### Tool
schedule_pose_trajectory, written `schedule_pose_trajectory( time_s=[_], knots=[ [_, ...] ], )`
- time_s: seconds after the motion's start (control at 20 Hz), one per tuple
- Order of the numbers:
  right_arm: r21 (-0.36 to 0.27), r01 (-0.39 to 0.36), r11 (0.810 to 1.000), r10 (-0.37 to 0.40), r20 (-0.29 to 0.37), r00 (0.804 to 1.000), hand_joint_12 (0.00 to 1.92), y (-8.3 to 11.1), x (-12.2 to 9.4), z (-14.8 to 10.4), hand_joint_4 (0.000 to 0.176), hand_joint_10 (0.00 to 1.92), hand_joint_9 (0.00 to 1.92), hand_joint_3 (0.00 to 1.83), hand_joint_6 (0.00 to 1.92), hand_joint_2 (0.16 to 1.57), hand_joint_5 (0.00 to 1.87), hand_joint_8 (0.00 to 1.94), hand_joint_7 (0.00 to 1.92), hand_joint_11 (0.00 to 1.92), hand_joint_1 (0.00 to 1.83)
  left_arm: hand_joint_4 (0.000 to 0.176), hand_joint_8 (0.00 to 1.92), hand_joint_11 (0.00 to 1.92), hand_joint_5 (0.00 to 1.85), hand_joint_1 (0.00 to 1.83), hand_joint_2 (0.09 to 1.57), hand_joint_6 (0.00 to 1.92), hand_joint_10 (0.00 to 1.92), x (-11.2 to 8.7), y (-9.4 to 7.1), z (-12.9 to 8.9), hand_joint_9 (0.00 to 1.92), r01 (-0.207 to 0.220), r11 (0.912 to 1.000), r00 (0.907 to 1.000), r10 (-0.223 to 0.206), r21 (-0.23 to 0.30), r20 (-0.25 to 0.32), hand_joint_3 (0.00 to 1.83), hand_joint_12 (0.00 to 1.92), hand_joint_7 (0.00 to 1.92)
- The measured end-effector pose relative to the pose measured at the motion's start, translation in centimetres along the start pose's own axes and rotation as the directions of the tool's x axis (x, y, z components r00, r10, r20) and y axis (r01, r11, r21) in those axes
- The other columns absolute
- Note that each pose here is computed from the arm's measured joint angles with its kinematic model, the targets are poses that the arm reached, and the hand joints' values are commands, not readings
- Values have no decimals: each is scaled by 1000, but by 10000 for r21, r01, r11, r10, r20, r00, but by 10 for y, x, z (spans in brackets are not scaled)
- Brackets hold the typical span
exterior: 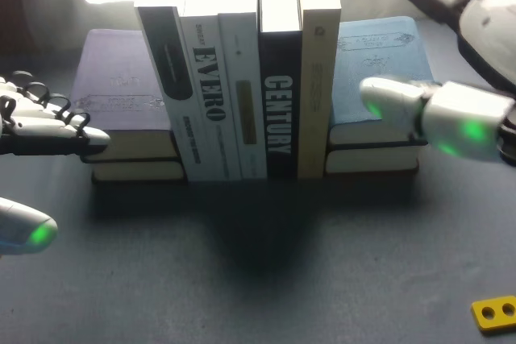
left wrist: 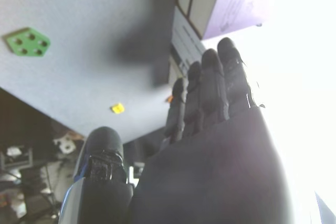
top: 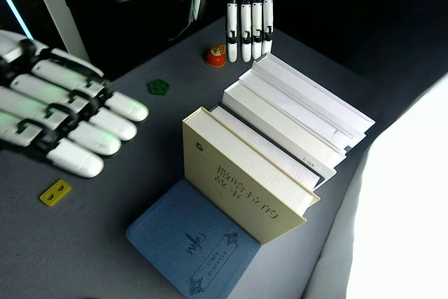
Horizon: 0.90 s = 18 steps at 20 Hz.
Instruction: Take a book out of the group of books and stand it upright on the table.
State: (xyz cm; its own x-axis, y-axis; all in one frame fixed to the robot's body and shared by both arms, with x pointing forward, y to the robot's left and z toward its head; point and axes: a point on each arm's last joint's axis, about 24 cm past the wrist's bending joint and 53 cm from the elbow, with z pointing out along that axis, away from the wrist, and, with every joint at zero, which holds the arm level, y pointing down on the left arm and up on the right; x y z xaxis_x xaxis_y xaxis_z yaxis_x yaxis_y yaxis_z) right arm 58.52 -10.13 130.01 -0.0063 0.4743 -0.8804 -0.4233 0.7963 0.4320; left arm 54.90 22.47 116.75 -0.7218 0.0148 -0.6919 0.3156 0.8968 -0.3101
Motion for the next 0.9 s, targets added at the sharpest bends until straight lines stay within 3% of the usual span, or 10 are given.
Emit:
schedule_pose_trajectory(
  time_s=[0.15, 0.25, 0.35, 0.4, 0.5, 0.8, 0.9],
  knots=[
    [62, -156, 9999, 154, 294, 9994, 0, 6, 8, 13, 43, 4, 11, 3, 12, 1207, 81, 4, 11, 0, 0, 32, 4, 0, 56, 0, 1313, 2, 5, 0, -1, 0, 77, -11, 10000, 10000, 11, 10, 0, 0, 422, 104],
    [-21, -265, 9996, 266, 326, 9991, 0, 11, 14, 21, 62, 0, 0, 0, 52, 1194, 179, 0, 0, 0, 0, 26, 11, 0, 50, 0, 1307, 3, 7, 0, -1, 0, 85, -11, 10000, 10000, 11, 12, 7, 0, 436, 126],
    [-176, -362, 9992, 368, 336, 9988, 0, 19, 24, 31, 66, 0, 2, 0, 57, 1191, 323, 0, 51, 0, 0, 27, 0, 0, 48, 0, 1304, 2, 0, -1, -1, 1, 62, -24, 10000, 10000, 24, 18, -12, 0, 415, 113],
    [-322, -392, 9987, 405, 405, 9984, 0, 24, 26, 35, 56, 0, 2, 0, 39, 1189, 381, 0, 85, 0, 0, 27, 0, 0, 43, 0, 1303, 0, 0, -1, -1, 1, 46, -22, 10000, 10000, 22, 21, -9, 0, 396, 99],
    [-507, -485, 9975, 512, 529, 9973, 2, 33, 28, 41, 52, 5, 15, 0, 38, 1188, 409, 2, 99, 6, 0, 33, 0, 0, 38, 0, 1302, 1, 0, -1, -1, 1, 36, -25, 10000, 10000, 25, 21, -9, 0, 375, 80],
    [-832, -851, 9929, 923, 862, 9920, 0, 47, 25, 56, 64, 0, 0, 0, 21, 1178, 385, 0, 40, 0, 0, 32, 4, 0, 31, 0, 1305, 3, 4, -1, 0, 1, 51, -11, 10000, 10000, 11, 2, -6, 1, 188, 78],
    [-857, -855, 9926, 929, 862, 9919, 0, 49, 28, 59, 53, 3, 8, 0, 30, 1183, 411, 11, 67, 0, 0, 30, 3, 0, 35, 0, 1307, 10, 0, -1, 0, 1, 15, -5, 10000, 10000, 5, 5, -6, 1, 127, 53]
  ],
)
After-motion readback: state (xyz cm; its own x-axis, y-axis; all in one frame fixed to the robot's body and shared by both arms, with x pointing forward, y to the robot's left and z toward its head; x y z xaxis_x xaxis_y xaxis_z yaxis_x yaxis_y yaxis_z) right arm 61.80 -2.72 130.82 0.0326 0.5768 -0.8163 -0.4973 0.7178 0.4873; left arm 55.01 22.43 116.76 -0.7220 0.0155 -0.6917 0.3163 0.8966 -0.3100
